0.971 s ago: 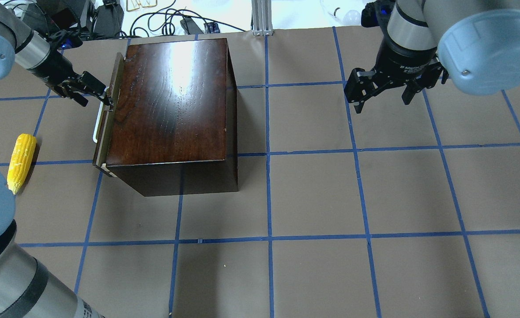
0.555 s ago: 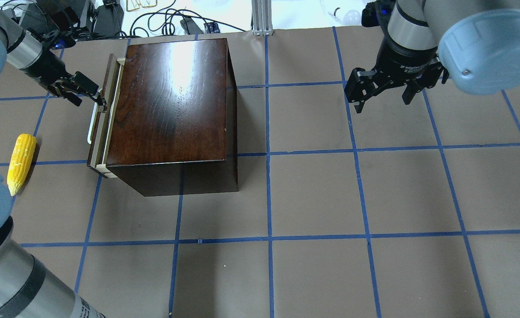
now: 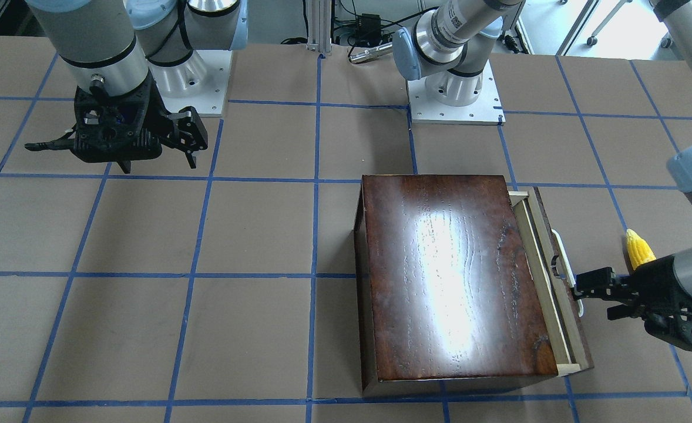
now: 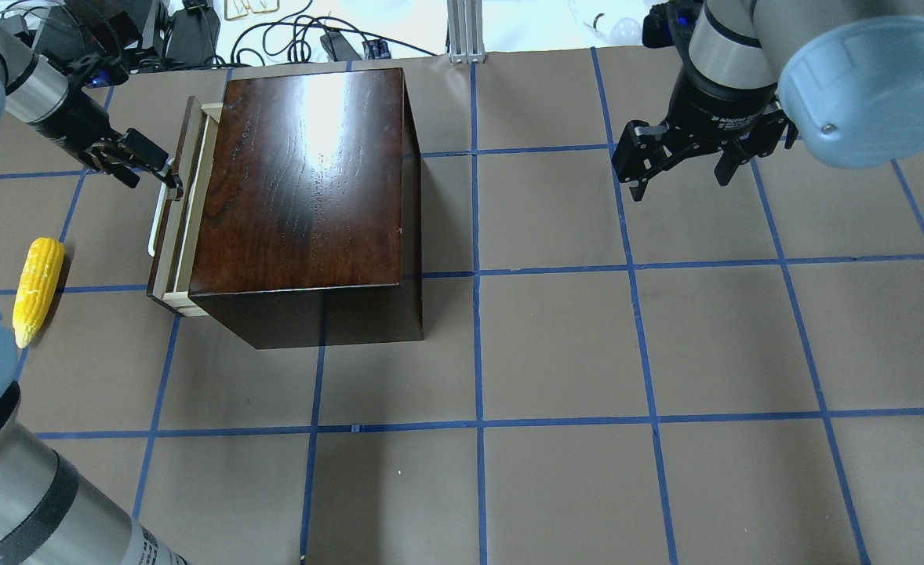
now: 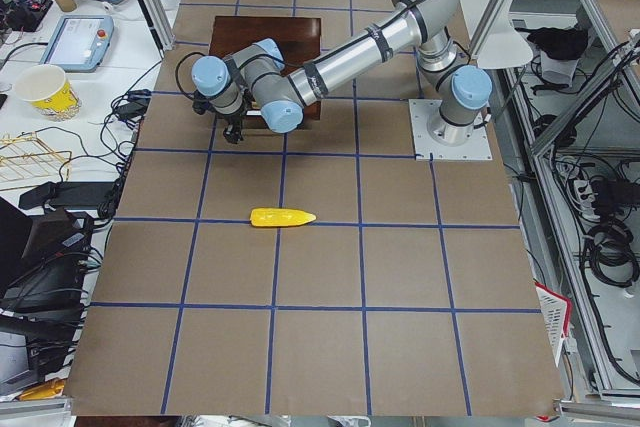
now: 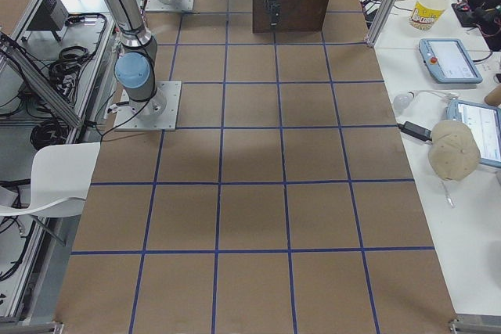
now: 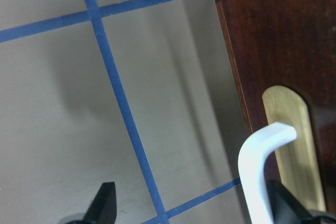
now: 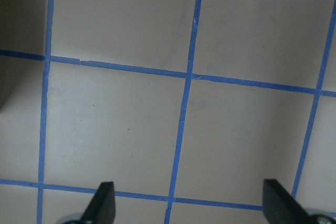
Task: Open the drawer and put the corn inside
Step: 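Pull the drawer outward from the cabinet with the left gripper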
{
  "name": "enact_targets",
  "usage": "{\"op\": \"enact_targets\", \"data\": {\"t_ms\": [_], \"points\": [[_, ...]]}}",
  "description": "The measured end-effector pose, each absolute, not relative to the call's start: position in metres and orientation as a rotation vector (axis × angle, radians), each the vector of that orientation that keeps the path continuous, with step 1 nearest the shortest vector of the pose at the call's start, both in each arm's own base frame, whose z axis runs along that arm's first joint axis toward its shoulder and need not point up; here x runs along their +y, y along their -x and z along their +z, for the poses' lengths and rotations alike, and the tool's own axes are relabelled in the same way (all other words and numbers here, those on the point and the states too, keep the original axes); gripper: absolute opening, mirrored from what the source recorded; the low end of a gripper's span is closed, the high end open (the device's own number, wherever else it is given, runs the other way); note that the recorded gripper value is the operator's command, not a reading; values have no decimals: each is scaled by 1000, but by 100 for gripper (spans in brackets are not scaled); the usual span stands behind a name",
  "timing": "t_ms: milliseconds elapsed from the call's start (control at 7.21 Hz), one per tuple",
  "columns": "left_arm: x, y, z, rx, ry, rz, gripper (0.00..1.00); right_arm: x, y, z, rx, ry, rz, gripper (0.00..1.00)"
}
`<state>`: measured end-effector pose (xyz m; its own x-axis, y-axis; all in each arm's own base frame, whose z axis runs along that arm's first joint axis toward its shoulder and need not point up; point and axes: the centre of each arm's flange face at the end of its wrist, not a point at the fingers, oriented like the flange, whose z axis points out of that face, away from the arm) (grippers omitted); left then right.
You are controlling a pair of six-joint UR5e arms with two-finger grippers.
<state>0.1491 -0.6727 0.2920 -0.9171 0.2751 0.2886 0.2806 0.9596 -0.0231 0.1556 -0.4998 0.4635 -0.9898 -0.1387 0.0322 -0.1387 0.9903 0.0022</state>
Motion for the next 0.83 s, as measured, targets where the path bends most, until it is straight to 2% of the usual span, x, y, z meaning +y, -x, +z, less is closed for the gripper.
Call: {"op": "enact_targets", "data": {"t_ms": [832], "points": [[-672, -180, 292, -2839, 461, -18, 100, -499, -156, 464, -3102, -216, 2, 100]]}}
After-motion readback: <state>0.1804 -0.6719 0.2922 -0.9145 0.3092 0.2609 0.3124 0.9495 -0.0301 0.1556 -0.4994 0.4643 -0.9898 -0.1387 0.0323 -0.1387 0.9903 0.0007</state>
